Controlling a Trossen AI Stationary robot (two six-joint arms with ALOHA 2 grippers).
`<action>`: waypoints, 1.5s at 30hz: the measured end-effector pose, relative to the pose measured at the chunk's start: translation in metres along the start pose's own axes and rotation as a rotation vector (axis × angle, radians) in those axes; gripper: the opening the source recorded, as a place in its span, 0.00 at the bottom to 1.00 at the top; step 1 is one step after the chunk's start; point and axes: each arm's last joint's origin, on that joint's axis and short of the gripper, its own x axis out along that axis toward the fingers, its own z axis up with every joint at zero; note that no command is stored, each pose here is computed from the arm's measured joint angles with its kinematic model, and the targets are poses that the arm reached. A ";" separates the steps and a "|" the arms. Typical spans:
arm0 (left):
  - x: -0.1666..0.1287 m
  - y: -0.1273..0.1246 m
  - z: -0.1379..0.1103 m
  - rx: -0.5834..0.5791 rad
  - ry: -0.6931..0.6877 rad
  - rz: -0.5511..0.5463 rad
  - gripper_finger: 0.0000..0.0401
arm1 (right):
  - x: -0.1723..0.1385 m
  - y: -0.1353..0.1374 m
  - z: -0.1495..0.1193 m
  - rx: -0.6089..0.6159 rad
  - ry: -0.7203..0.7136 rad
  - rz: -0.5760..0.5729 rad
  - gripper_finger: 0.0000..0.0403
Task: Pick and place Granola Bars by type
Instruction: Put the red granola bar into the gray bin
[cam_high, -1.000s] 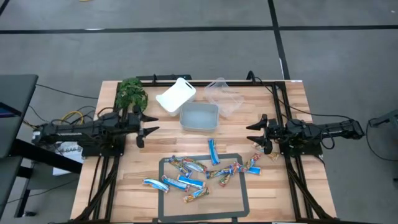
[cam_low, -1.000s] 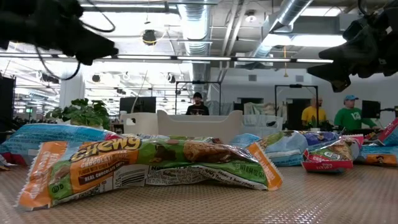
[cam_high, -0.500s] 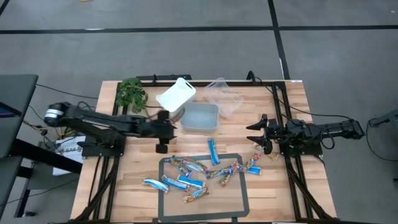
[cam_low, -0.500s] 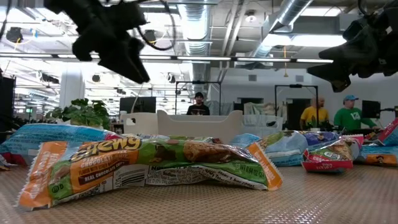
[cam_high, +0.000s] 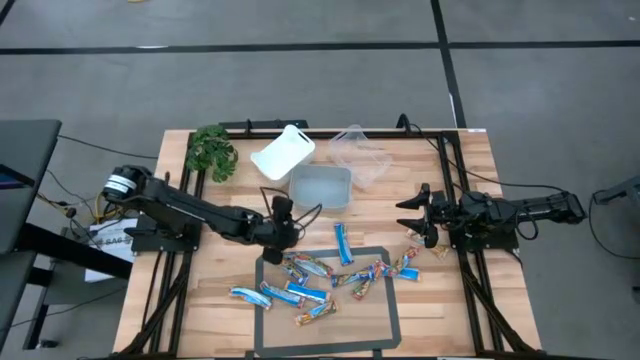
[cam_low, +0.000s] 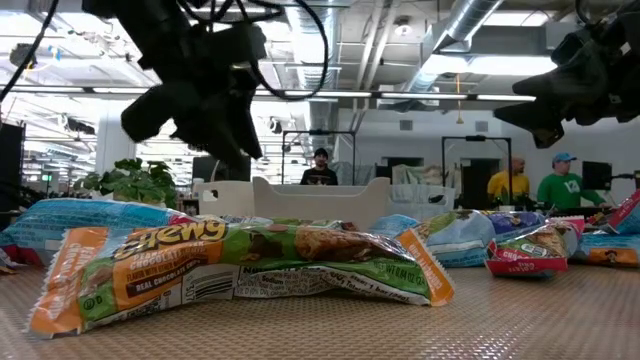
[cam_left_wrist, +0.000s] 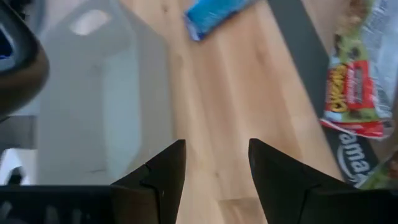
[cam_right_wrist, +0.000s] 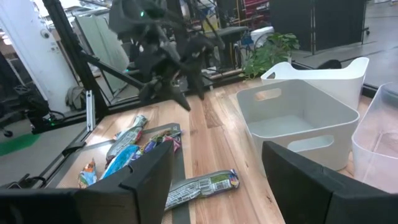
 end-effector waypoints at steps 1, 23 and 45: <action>0.003 -0.003 0.000 0.006 0.007 -0.015 0.42 | 0.000 0.000 0.000 0.000 0.000 0.000 0.59; 0.044 -0.050 0.066 0.045 -0.031 -0.330 0.42 | 0.000 0.000 0.000 0.000 -0.001 0.000 0.59; 0.065 -0.046 0.061 0.007 0.068 -0.335 0.42 | 0.000 0.000 0.000 0.000 -0.001 0.000 0.59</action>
